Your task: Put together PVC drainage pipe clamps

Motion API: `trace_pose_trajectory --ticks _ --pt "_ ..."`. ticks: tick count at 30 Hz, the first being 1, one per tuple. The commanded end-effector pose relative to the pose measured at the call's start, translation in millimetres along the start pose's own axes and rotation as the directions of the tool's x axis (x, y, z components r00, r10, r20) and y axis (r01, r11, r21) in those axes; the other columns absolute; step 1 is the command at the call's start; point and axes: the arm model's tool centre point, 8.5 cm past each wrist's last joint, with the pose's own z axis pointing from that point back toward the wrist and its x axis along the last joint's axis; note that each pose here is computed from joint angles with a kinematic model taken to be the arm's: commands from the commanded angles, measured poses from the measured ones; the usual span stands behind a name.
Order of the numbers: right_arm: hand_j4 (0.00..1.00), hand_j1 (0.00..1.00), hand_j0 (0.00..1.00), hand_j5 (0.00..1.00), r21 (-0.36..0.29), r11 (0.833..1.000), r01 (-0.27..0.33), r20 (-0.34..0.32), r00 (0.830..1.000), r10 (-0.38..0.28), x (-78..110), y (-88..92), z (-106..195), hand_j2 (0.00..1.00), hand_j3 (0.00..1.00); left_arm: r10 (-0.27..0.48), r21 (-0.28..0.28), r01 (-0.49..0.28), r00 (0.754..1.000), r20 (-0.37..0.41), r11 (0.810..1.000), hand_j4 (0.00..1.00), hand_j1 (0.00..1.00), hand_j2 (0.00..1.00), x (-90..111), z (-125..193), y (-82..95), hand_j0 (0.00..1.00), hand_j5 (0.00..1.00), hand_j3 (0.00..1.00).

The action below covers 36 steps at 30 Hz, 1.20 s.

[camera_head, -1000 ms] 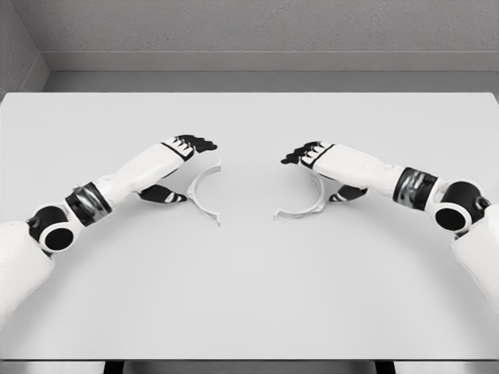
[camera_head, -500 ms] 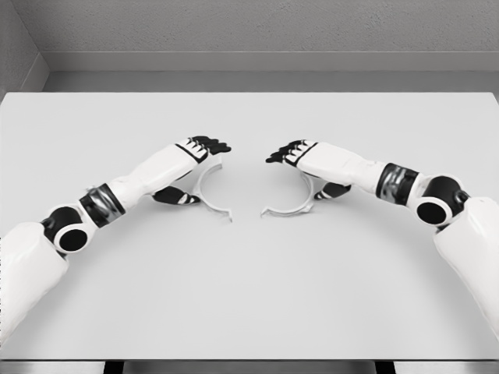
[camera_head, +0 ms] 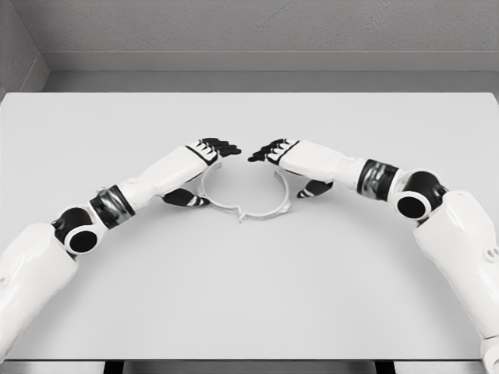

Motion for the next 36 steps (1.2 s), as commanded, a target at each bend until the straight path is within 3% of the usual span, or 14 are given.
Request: trace_pose_trajectory --ticks 1,4,9,12,15,16,21,36 --pt "1.0 1.0 1.0 1.0 -0.032 0.999 0.005 -0.035 0.999 -0.006 -12.5 -10.1 16.8 1.0 1.0 0.005 0.0 -0.005 1.0 0.005 1.0 1.0 1.0 1.0 1.5 -0.6 -0.7 1.0 1.0 1.0" --pt "1.0 1.0 1.0 1.0 -0.1 0.995 -0.005 -0.143 0.99 -0.009 -46.4 -35.0 69.4 1.0 1.0 -0.003 0.008 0.003 1.0 -0.008 1.0 1.0 1.0 1.0 -3.7 2.7 5.8 1.0 1.0 1.0" --pt "1.0 1.0 1.0 1.0 -0.161 0.986 0.048 -0.218 0.972 -0.083 -78.8 -63.4 163.7 1.0 1.0 -0.02 0.006 0.021 0.999 -0.04 1.0 1.0 1.0 1.0 -15.5 13.6 15.2 1.0 1.0 1.0" --pt "1.0 1.0 1.0 1.0 -0.186 0.979 0.082 -0.286 0.949 -0.133 -89.2 -53.4 209.2 1.0 1.0 -0.041 0.012 0.041 0.998 -0.049 0.999 1.0 1.0 1.0 -21.9 12.5 27.2 1.0 1.0 1.0" --pt "1.0 1.0 1.0 1.0 -0.192 0.974 0.118 -0.335 0.925 -0.178 -92.7 -30.3 233.5 1.0 1.0 -0.059 0.013 0.06 0.996 -0.07 0.998 1.0 1.0 1.0 -32.4 7.8 39.5 1.0 1.0 1.0" --pt "1.0 1.0 1.0 1.0 -0.208 0.971 0.115 -0.348 0.92 -0.183 -93.7 -30.7 241.2 1.0 1.0 -0.055 0.011 0.056 0.996 -0.076 0.998 1.0 1.0 1.0 -34.6 7.1 38.4 1.0 1.0 1.0" --pt "1.0 1.0 1.0 1.0 -0.229 0.968 0.107 -0.372 0.909 -0.189 -97.3 -33.9 253.4 1.0 1.0 -0.044 0.025 0.046 0.996 -0.08 0.999 1.0 1.0 1.0 -37.9 -11.1 42.3 1.0 1.0 1.0" --pt "1.0 1.0 1.0 1.0 -0.23 0.967 0.108 -0.366 0.911 -0.189 -97.3 -33.6 248.6 1.0 1.0 0.0 0.019 0.002 0.996 -0.092 1.0 1.0 1.0 1.0 -40.7 -32.3 29.3 1.0 1.0 1.0"
